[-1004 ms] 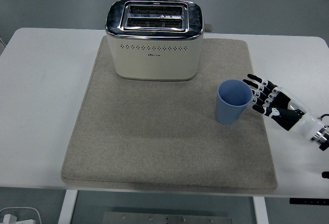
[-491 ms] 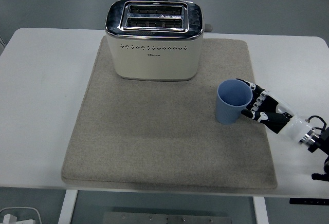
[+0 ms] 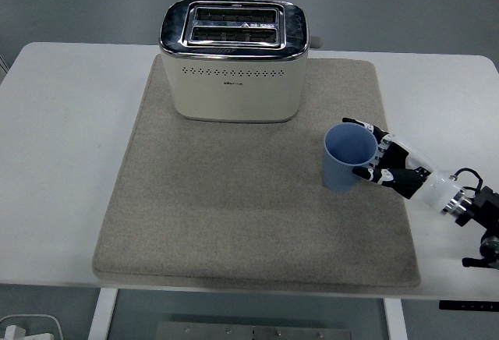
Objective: Put the water cup in front of the bread machine
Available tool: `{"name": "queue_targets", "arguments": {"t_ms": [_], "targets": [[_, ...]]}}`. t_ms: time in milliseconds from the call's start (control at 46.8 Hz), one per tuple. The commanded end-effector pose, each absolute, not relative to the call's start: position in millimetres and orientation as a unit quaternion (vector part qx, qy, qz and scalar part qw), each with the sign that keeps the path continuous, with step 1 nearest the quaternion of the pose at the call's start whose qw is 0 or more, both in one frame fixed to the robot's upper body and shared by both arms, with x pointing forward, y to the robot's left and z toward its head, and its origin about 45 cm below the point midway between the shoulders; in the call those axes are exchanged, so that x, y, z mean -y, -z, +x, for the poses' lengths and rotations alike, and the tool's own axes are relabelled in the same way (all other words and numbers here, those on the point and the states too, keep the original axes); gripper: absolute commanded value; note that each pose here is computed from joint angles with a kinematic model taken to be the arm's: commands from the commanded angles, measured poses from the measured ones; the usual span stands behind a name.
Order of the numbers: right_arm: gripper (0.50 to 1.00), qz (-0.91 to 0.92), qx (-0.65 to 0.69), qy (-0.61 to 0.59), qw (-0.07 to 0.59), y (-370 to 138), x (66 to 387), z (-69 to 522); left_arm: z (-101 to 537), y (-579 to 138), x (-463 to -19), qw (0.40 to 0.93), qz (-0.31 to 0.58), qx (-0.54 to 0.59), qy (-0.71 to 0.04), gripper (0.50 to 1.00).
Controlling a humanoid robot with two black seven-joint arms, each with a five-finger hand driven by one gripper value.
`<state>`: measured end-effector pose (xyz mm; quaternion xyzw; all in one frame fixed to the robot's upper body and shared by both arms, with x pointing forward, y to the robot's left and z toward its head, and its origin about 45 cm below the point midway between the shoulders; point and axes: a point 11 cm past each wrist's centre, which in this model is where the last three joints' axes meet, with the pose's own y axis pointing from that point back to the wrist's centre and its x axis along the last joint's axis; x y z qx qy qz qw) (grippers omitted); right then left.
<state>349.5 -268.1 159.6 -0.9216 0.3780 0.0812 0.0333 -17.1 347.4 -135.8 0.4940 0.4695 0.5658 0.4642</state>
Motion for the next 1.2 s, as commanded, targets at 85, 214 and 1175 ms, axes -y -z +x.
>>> {"name": "queue_targets", "arguments": {"t_ms": [85,214,1175], "targets": [[0.94,-0.924,-0.373,-0.079,0.035,-160.8,263.2,350.0,-17.1,135.8,-347.4,0.464,0.494,-0.469,-0.566,1.0],[0.94,-0.927,-0.366,-0.075,0.033,-161.2,257.8,350.4,-17.1,135.8,-346.9,0.464,0.494,-0.47,-0.566,1.0],[0.938,-0.936,-0.346,-0.06,0.025,-162.5,242.0,351.3,-17.1,135.8,-347.3,0.464,0.494,-0.47,-0.566,1.0]]}}
